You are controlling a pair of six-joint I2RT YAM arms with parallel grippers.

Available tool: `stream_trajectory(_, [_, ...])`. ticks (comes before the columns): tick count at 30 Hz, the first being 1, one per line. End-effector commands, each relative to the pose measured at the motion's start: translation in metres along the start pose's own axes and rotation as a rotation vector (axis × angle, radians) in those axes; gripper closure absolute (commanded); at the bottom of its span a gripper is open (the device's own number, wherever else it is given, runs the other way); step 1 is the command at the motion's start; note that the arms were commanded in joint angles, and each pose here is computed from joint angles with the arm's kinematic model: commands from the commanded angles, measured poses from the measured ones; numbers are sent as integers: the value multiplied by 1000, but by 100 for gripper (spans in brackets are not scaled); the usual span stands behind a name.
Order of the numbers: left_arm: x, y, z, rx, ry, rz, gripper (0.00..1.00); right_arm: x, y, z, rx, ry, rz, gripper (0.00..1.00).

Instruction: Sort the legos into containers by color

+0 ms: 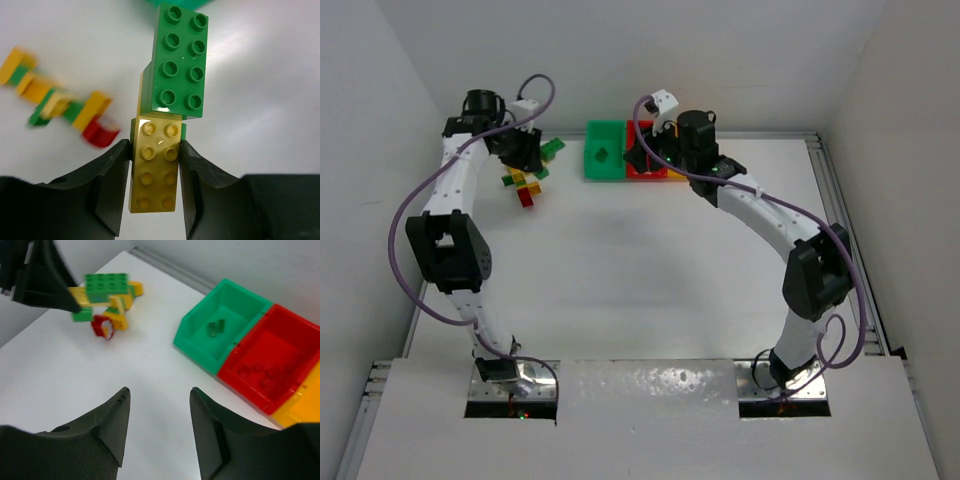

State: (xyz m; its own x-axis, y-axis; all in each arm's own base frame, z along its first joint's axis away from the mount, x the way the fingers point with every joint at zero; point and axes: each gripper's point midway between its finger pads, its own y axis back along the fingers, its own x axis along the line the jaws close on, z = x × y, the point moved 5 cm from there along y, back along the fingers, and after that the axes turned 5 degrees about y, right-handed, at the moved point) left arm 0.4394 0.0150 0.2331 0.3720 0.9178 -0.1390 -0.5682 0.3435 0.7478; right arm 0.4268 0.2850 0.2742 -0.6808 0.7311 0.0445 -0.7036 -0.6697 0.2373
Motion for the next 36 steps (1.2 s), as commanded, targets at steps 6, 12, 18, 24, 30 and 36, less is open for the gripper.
stream_trajectory(6, [-121, -4, 11, 18, -258, -440, 98, 45, 30, -4, -21, 111, 352, 44])
stream_trajectory(12, [-160, -4, -16, 145, -466, -537, 98, 49, 48, -27, 50, 254, 433, 37])
stream_trajectory(18, [-159, 2, -36, 176, -637, -554, 99, 53, 76, -35, 75, 441, 503, 36])
stream_trajectory(24, [-173, 14, -37, 113, -704, -619, 100, 54, 68, -51, 23, 468, 519, 36])
stream_trajectory(30, [-183, 14, -37, 104, -688, -652, 100, 56, 50, -47, -19, 450, 549, 36])
stream_trajectory(36, [-191, 14, -38, 113, -682, -664, 100, 56, 31, -43, -52, 480, 530, 36])
